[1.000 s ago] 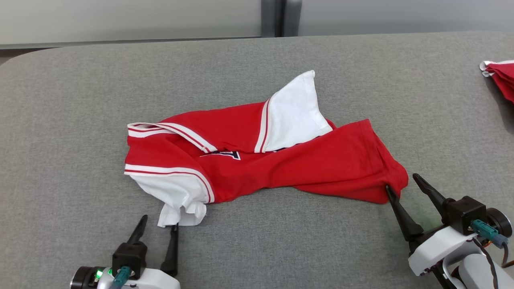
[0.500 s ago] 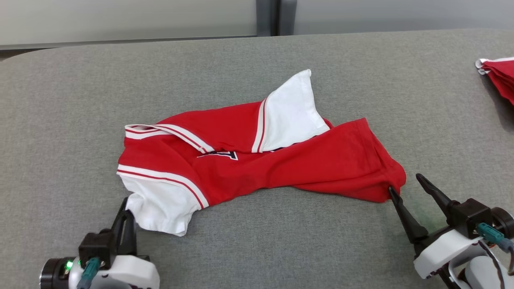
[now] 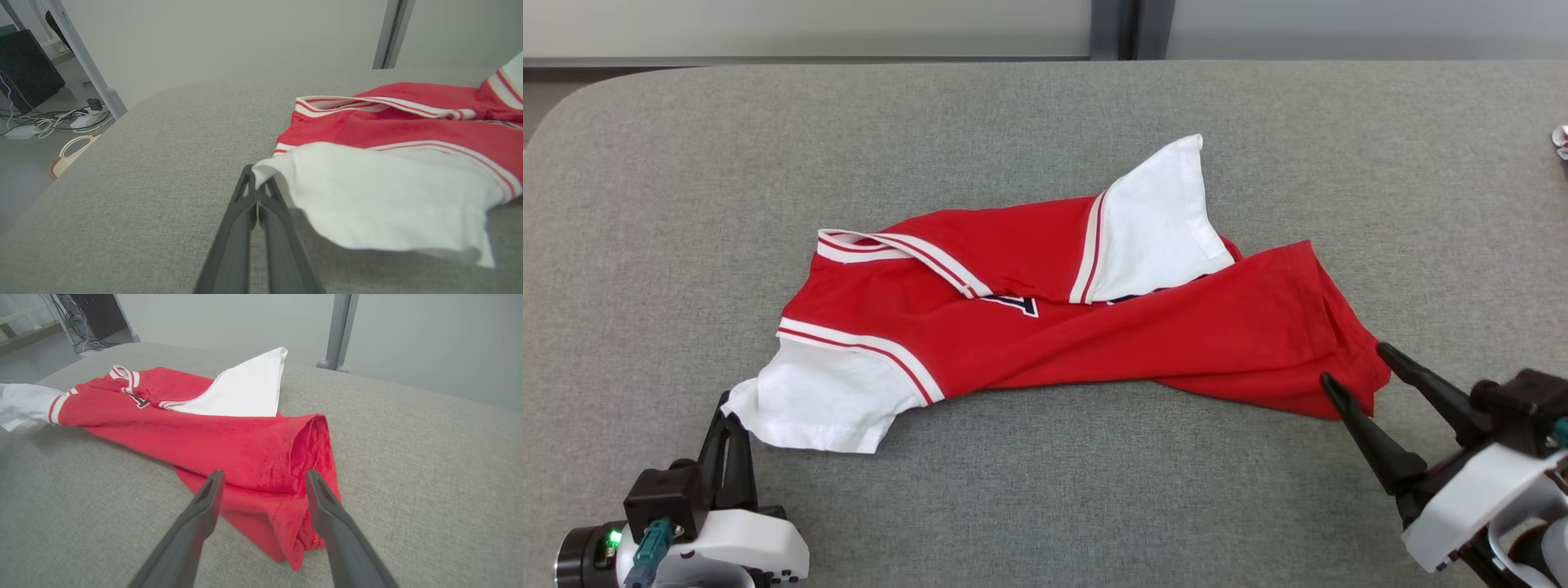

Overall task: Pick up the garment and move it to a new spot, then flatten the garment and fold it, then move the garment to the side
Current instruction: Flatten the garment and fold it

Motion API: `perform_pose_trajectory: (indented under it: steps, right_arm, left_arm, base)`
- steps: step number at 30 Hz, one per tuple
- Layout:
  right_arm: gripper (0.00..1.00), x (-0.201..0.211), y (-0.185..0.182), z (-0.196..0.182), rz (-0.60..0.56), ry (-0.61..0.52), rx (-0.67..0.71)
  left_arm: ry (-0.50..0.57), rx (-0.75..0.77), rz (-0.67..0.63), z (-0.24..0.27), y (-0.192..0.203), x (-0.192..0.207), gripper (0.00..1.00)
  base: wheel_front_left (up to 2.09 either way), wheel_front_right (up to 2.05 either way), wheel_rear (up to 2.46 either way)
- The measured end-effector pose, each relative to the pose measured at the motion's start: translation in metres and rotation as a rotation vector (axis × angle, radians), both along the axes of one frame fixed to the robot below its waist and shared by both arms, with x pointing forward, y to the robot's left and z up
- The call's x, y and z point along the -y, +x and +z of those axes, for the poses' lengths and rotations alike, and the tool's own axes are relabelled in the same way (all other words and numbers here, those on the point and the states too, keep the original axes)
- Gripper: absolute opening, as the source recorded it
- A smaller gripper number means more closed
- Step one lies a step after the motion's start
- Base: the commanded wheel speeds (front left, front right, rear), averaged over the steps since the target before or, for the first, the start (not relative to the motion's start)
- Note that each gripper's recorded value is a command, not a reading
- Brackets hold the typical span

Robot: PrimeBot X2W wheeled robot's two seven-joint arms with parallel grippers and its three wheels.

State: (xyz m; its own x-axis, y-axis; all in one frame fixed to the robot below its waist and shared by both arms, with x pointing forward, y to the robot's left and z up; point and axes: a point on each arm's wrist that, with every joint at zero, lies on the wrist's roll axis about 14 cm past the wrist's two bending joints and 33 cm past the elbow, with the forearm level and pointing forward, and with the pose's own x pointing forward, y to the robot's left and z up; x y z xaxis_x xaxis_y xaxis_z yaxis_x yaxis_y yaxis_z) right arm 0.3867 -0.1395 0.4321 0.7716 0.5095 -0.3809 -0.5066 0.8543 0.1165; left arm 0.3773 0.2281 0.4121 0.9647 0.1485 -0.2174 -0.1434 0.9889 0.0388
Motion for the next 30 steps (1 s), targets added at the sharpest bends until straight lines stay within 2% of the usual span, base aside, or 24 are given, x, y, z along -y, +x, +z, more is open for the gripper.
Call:
perform_pose_trajectory:
  steps: [3,9,17,18,20,24,30]
  right_arm:
    - [1.0,-0.007,0.007,0.003,0.041,-0.037,0.008]
    - [1.0,-0.006,0.025,-0.014,0.047,-0.104,-0.05]
    - [1.0,-0.006,0.037,-0.03,0.026,-0.09,-0.134]
    - [0.73,-0.008,0.038,-0.031,0.028,-0.087,-0.138]
    - [0.0,-0.013,0.041,-0.029,0.033,-0.065,-0.138]
    - [0.0,-0.018,0.05,-0.016,0.041,-0.025,-0.088]
    - [0.0,-0.005,0.073,0.047,-0.015,0.096,0.067]
  left_arm:
    - [-0.002,-0.004,0.005,-0.002,0.002,0.0,0.0]
    - [-0.004,-0.009,-0.003,-0.004,0.004,0.005,0.0]
    - [-0.013,-0.007,-0.013,-0.004,0.005,0.009,0.0]
    - [-0.014,-0.004,-0.014,-0.004,0.006,0.01,0.0]
    - [-0.015,0.0,-0.015,-0.003,0.007,0.01,0.0]
    - [-0.026,0.056,-0.046,0.014,0.017,0.015,0.0]
    - [-0.118,0.296,-0.147,0.096,0.055,0.034,0.0]
  base:
    - [0.0,0.0,0.0]
    - [0.0,0.0,0.0]
    - [0.0,0.0,0.0]
    - [0.0,0.0,0.0]
    - [0.0,0.0,0.0]
    - [0.0,0.0,0.0]
    - [0.0,0.0,0.0]
